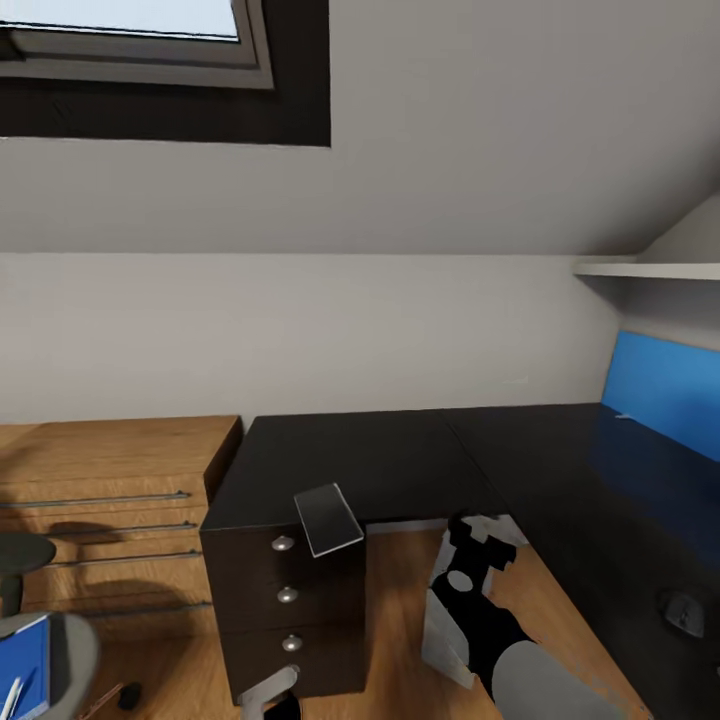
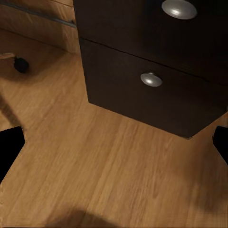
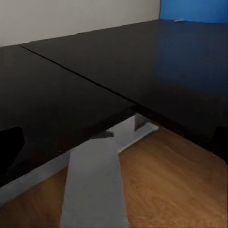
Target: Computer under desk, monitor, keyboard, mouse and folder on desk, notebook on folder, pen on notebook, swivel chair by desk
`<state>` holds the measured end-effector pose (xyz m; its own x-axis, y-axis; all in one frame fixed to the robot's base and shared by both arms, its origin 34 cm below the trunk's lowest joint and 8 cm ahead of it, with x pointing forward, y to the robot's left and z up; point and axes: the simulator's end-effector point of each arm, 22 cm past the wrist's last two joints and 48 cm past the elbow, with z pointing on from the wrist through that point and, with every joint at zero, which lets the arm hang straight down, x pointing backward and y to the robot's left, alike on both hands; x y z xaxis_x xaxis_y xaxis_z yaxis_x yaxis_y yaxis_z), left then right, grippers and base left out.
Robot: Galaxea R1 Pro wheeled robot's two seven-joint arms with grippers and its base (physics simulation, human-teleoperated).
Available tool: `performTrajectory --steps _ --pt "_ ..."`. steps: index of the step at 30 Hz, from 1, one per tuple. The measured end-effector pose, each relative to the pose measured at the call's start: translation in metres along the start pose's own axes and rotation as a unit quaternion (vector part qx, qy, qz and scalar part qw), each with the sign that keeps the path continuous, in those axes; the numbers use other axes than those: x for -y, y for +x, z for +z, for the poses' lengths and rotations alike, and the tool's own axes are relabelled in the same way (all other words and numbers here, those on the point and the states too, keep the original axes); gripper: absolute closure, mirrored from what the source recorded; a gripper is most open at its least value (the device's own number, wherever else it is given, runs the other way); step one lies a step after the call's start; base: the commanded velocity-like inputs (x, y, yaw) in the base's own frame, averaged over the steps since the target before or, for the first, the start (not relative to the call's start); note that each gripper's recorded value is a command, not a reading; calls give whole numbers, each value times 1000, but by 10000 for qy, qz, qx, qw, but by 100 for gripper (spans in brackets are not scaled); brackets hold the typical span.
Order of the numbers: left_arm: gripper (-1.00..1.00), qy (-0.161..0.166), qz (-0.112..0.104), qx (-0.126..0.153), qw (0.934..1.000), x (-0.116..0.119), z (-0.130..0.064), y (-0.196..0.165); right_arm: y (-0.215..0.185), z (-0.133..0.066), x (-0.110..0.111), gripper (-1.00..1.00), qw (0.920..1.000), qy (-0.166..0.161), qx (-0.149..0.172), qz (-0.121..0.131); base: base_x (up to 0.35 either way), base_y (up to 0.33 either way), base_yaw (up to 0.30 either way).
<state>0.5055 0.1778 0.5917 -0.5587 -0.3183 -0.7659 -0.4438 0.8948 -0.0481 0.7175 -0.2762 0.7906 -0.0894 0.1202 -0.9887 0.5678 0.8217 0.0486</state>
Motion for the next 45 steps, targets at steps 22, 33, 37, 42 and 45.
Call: performTrajectory --steps 22,33,37,42,45 --pt "-100 -465 609 -355 9964 -45 13 49 183 -67 37 -100 9789 -1063 -1356 -1100 0 0 36" --pt "-100 362 1053 -869 9900 -40 11 91 190 -79 48 -100 9722 -1167 -1600 -1248 0 0 2" --pt "-100 544 1098 -1036 9870 -43 8 98 197 -80 63 -100 9668 -1273 -1731 -1386 0 0 125" --pt "-100 629 1004 -1232 9853 -51 6 102 206 -76 91 -100 9560 -1499 -1938 -1611 0 0 235" --pt "-100 625 961 -1266 9853 -54 5 99 204 -76 97 -100 9538 -1554 -1969 -1655 0 0 265"
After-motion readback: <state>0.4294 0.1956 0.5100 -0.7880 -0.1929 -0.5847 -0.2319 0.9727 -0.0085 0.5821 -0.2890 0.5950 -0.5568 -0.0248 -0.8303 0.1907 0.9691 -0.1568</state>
